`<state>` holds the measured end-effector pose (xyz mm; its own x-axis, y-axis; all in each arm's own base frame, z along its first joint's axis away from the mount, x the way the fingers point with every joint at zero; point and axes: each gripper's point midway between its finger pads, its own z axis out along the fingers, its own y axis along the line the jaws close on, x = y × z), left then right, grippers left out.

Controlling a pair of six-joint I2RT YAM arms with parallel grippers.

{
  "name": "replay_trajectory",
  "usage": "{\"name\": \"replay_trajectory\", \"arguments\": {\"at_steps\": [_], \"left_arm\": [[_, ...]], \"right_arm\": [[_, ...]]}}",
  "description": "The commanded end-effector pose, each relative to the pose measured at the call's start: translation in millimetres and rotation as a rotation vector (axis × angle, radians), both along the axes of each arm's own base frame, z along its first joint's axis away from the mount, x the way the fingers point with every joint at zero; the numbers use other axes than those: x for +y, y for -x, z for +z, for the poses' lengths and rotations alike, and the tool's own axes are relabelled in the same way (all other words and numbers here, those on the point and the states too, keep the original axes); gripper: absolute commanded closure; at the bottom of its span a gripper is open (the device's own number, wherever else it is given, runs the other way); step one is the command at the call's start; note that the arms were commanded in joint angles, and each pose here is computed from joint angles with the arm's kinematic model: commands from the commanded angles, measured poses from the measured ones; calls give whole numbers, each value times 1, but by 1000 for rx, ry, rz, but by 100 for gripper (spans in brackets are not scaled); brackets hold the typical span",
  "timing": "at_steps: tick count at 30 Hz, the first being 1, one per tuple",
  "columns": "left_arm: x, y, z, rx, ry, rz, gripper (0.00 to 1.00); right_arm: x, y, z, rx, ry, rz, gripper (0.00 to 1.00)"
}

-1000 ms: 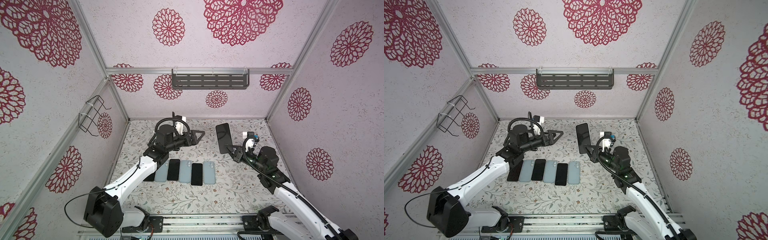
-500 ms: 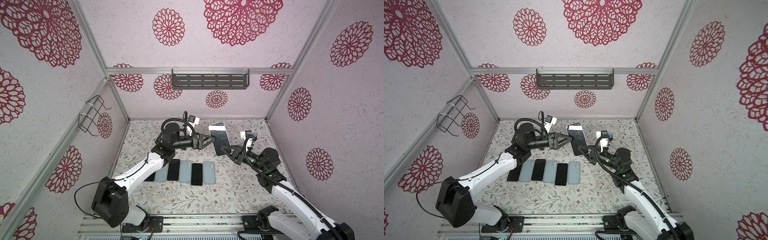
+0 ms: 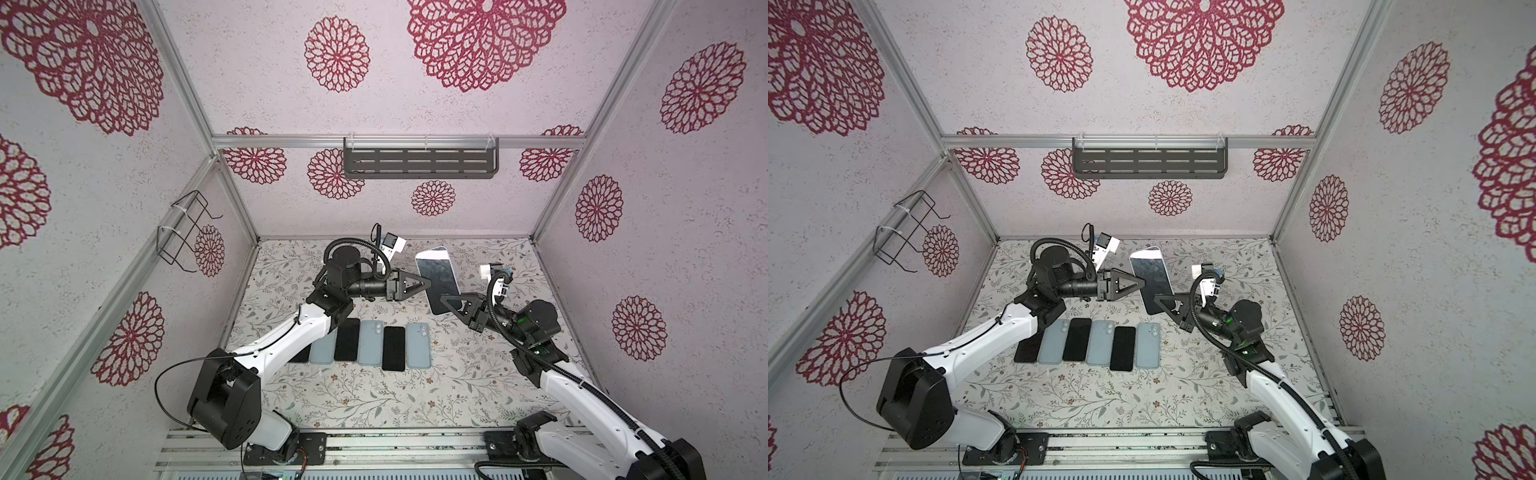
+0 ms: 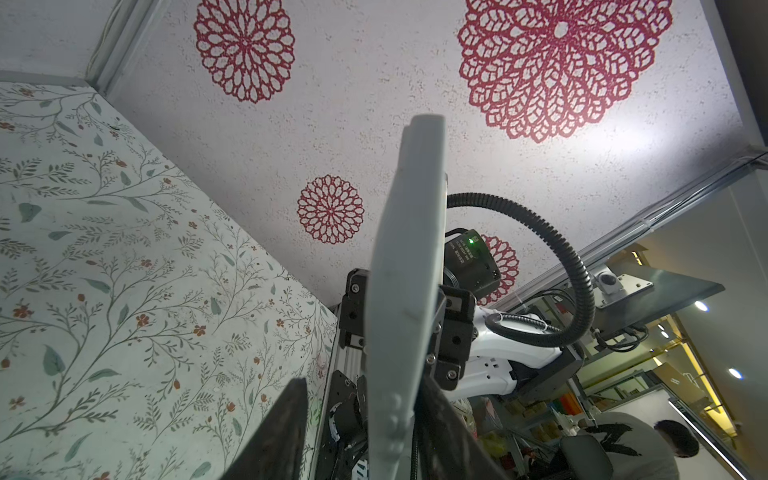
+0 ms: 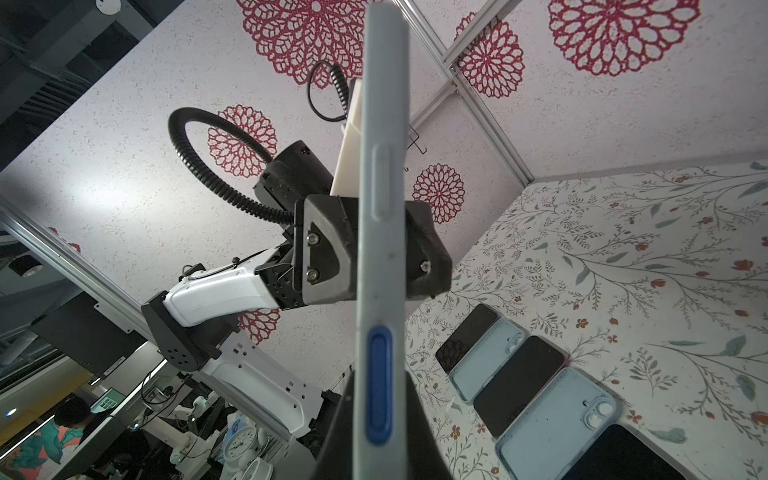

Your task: Take the phone out of the phone case

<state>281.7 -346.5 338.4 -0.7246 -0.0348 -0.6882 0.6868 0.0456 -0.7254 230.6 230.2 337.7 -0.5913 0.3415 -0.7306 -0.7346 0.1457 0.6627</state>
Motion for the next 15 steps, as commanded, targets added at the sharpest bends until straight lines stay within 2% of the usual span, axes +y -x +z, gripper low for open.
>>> {"name": "replay_trajectory", "arguments": {"at_steps": [1, 9, 12, 15], "left_arm": [[-6, 8, 17, -47, 38, -47, 56], [-12, 11, 18, -44, 33, -68, 57], [-16, 14, 18, -40, 29, -81, 62], [-18, 14, 16, -35, 25, -87, 75]], "right_arm": [[-5, 17, 31, -141, -53, 14, 100], [-4, 18, 26, -135, -47, 21, 100], [-5, 18, 26, -135, -47, 17, 100], [-5, 18, 25, -133, -45, 16, 100]]}}
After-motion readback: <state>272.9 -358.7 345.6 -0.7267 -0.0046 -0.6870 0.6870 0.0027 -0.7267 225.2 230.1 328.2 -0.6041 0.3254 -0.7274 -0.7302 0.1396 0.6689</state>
